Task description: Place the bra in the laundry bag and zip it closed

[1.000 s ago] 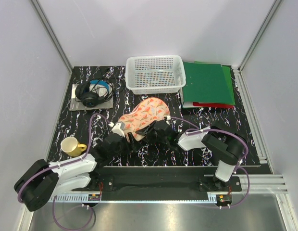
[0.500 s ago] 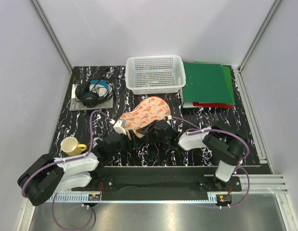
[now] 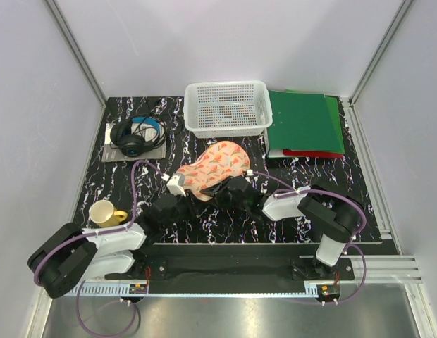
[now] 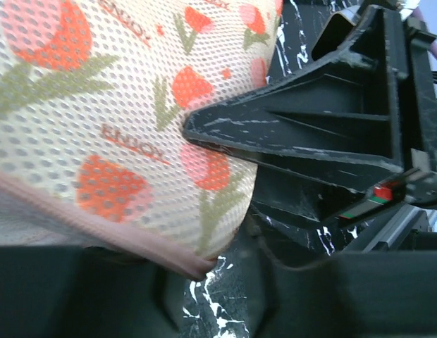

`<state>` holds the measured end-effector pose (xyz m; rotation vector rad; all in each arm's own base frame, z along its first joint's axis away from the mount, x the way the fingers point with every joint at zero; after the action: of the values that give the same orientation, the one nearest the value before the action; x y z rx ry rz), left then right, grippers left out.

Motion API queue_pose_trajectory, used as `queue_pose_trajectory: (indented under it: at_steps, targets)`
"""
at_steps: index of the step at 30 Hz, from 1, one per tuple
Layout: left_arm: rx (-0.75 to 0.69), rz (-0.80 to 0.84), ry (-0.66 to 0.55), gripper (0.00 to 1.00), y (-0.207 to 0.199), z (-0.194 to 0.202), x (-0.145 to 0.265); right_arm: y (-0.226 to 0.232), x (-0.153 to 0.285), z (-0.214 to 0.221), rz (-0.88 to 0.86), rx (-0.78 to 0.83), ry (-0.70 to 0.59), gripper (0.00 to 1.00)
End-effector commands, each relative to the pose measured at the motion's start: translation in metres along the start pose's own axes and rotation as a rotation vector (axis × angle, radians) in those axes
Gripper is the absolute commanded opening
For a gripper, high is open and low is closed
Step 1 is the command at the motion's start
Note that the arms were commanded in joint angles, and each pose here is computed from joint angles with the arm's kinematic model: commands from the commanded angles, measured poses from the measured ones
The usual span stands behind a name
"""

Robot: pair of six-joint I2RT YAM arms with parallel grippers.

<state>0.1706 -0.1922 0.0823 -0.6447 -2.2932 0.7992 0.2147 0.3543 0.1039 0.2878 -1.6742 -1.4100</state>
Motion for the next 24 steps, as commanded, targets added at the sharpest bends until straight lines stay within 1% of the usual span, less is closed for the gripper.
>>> queue_pose_trajectory:
  at_steps: [1, 3, 6, 9, 10, 11, 12, 13, 14, 17, 19, 22, 24]
  targets:
    - [-0.002, 0.011, -0.096, 0.21, -0.009, -0.018, -0.006, 0.024, 0.012, 0.009, -0.097, -0.013, 0.033, 0.44]
    - [0.001, -0.002, -0.065, 0.17, -0.007, -0.014, -0.005, 0.023, 0.013, 0.008, -0.093, -0.014, 0.026, 0.44]
    - [0.036, -0.018, -0.038, 0.14, 0.0, -0.005, -0.001, 0.024, 0.013, 0.009, -0.097, -0.015, 0.034, 0.44]
    - [0.096, -0.006, -0.009, 0.15, 0.003, 0.005, 0.007, 0.031, 0.014, 0.009, -0.109, -0.03, 0.034, 0.44]
    - [0.107, 0.01, 0.001, 0.21, 0.002, 0.007, 0.01, 0.033, 0.014, 0.008, -0.11, -0.039, 0.027, 0.44]
    - [0.133, 0.041, 0.044, 0.3, -0.002, 0.013, 0.013, 0.035, 0.015, 0.009, -0.111, -0.047, 0.028, 0.44]
    - [0.146, 0.048, 0.057, 0.39, -0.002, 0.015, 0.014, 0.038, 0.014, 0.008, -0.114, -0.066, 0.026, 0.44]
    - [0.153, 0.051, 0.068, 0.44, 0.0, 0.019, 0.017, 0.04, 0.014, 0.008, -0.116, -0.077, 0.026, 0.44]
    - [0.164, 0.069, 0.058, 0.46, -0.001, 0.019, 0.019, 0.044, 0.013, 0.008, -0.117, -0.089, 0.026, 0.44]
    - [0.163, 0.057, -0.001, 0.45, 0.005, 0.016, 0.023, 0.05, 0.012, 0.009, -0.103, -0.12, 0.027, 0.44]
    - [0.141, 0.082, -0.044, 0.45, 0.001, 0.009, 0.026, 0.052, 0.013, 0.008, -0.1, -0.153, 0.019, 0.43]
    - [0.106, 0.052, -0.129, 0.52, 0.003, -0.004, 0.027, 0.055, 0.013, 0.006, -0.097, -0.169, 0.008, 0.43]
    - [0.078, 0.043, -0.162, 0.56, 0.003, -0.01, 0.026, 0.058, 0.013, 0.007, -0.095, -0.169, 0.009, 0.44]
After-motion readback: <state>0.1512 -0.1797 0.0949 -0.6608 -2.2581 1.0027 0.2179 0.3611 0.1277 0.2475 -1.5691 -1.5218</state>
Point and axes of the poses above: each gripper's point midway between its finger pads, its own x axis back along the fingers, its own y axis along the line the jaws close on, z = x × y, the point moved 6 cm from there along x, back along the fingers, and after that the axes turned 4 degrees about x, right-handed, at the moved point
